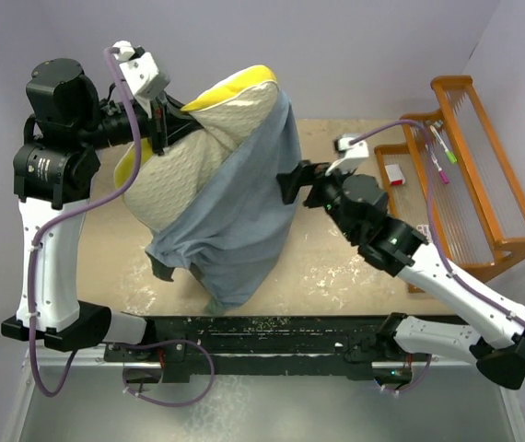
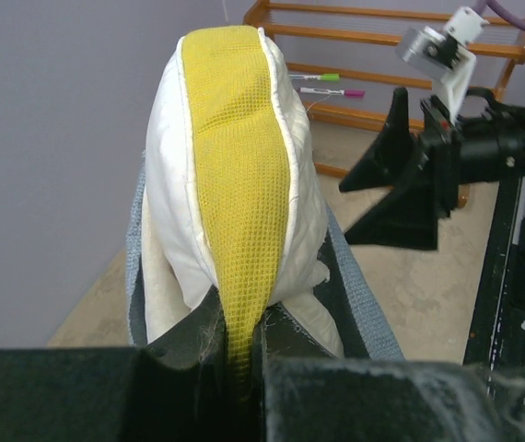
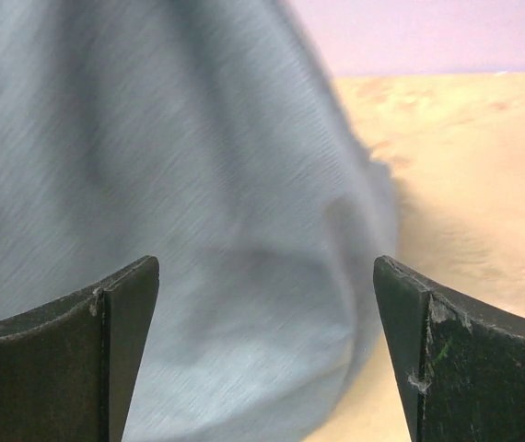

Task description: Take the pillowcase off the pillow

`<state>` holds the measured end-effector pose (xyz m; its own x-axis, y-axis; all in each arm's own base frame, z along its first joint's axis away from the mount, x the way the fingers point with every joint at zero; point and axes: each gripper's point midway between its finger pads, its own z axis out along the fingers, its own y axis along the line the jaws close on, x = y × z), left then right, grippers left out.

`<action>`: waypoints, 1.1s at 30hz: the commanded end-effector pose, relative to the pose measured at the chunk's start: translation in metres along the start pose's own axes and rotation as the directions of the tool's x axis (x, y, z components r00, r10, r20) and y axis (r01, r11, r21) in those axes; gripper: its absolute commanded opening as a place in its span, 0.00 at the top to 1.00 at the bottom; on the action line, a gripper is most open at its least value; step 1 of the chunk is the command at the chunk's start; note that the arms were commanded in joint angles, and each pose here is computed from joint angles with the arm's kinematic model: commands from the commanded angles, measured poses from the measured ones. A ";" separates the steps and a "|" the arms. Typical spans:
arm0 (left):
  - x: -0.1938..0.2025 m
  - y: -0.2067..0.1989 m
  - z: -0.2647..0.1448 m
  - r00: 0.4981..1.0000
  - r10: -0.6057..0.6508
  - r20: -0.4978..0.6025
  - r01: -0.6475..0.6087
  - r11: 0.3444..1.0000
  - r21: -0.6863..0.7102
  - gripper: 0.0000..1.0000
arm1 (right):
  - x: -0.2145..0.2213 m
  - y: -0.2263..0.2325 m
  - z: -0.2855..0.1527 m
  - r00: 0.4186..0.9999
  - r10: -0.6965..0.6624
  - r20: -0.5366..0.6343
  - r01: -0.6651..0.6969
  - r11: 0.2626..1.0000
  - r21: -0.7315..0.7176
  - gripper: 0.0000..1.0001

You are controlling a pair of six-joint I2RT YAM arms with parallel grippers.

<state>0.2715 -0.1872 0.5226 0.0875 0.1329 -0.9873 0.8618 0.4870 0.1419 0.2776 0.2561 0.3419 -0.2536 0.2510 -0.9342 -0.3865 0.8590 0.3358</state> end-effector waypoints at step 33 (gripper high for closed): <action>-0.076 -0.040 -0.046 0.928 0.308 0.208 -0.307 0.951 -0.040 1.00 | 0.144 -0.169 0.000 0.939 0.196 -0.283 -0.042 0.881 0.471 1.00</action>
<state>0.2256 -0.1866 0.5334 0.1751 0.1357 -0.9751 0.8907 0.4002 0.2157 0.3135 0.1810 0.2134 -0.4507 0.2179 -0.8657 -0.1282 0.9439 0.3043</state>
